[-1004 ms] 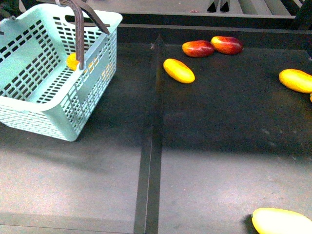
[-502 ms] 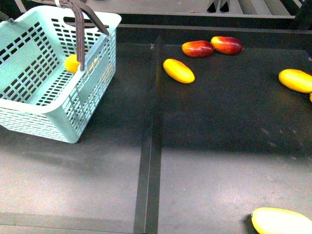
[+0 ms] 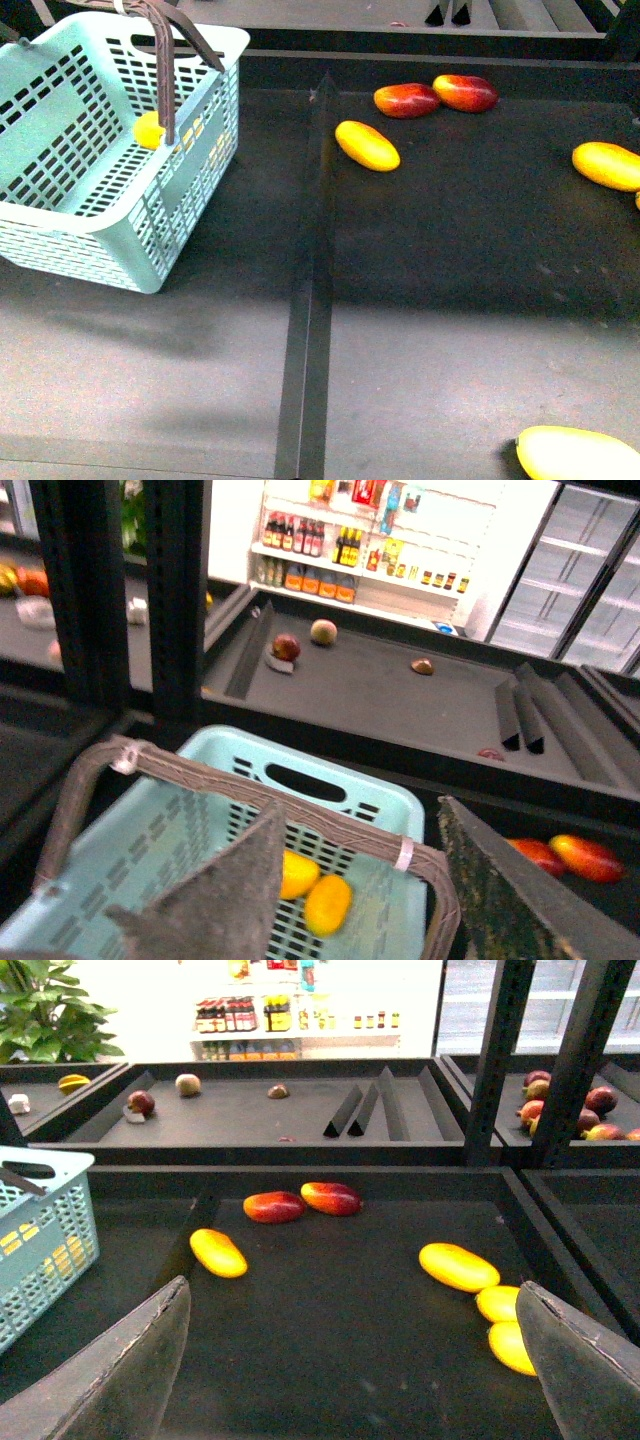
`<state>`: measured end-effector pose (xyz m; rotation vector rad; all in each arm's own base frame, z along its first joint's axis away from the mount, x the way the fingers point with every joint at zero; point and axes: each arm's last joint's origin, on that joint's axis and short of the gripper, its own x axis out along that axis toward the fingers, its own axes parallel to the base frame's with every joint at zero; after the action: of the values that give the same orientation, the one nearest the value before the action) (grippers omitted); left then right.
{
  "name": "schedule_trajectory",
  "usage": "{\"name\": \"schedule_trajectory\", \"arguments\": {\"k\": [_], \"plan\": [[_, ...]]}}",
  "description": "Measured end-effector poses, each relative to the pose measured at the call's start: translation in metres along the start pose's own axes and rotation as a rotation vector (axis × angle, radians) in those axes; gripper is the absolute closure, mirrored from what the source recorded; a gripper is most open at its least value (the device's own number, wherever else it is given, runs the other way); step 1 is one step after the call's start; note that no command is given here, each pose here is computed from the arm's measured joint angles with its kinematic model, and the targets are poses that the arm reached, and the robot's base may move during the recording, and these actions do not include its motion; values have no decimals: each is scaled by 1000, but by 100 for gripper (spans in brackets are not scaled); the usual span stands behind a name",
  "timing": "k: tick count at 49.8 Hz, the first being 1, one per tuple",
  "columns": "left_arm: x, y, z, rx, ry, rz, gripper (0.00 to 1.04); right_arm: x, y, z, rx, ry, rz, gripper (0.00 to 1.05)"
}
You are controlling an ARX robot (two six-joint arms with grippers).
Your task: Pick lemon and mango into basket
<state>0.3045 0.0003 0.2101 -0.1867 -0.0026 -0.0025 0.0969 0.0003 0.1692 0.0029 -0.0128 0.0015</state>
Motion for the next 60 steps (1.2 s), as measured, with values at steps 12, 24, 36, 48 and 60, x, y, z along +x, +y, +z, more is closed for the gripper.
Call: {"name": "schedule_trajectory", "arguments": {"k": [12,24,36,48,60], "plan": [[-57,4,-20,159,18,5,101,0,0,0,0,0,0,9],[-107,6,-31,171,10,4,101,0,0,0,0,0,0,9],[-133,7,-41,173,-2,3,101,0,0,0,0,0,0,9],[-155,8,-45,174,11,4,101,0,0,0,0,0,0,9],[-169,7,-41,175,2,3,101,0,0,0,0,0,0,9]]}}
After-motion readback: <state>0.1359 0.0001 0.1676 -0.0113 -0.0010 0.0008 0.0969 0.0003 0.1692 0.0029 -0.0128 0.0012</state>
